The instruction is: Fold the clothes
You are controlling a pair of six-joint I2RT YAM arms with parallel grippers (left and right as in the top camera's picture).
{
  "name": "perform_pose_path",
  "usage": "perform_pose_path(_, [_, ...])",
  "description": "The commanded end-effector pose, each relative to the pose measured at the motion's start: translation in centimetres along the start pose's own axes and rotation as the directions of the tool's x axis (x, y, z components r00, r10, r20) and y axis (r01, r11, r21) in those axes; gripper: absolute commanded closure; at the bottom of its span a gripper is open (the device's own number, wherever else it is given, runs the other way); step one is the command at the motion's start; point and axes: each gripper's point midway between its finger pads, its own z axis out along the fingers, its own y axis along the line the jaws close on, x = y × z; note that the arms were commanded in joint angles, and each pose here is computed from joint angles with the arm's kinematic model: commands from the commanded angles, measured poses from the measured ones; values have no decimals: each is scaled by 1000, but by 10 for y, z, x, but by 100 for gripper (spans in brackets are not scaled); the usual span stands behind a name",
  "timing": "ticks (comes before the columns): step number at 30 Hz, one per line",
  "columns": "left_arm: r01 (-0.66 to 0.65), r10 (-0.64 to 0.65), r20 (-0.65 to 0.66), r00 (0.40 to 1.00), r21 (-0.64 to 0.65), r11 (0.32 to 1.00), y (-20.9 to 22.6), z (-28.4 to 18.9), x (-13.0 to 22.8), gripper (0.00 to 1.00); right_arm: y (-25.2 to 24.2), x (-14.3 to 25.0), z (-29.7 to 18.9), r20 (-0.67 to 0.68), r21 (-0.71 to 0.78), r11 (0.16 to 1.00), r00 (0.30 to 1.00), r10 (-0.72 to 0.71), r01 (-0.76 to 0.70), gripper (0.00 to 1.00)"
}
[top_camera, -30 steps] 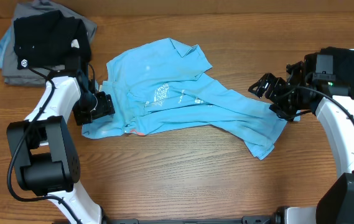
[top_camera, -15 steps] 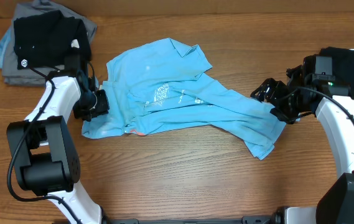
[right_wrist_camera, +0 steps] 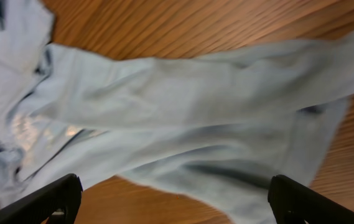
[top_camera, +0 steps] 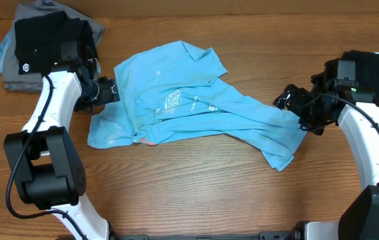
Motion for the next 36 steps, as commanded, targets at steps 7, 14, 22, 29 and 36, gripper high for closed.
perform_pose_path(7, [-26,25,13,1000,96,995,-13,6,-8,0,-66,-21,-15,129,243,951,978,165,-193,0])
perform_pose_path(14, [-48,34,84,996,163,985,-26,3,-25,4,-69,0,-16,30,210,949,971,235,-236,0])
perform_pose_path(22, [-61,40,125,991,167,984,-27,2,-34,6,-50,48,-12,-161,232,966,975,154,-114,0])
perform_pose_path(29, [-122,92,147,985,215,969,-44,0,-36,7,-40,71,6,-215,234,971,973,89,-37,0])
perform_pose_path(36, [-152,119,194,974,166,974,-46,0,-46,6,-33,95,27,-283,163,986,956,84,-38,0])
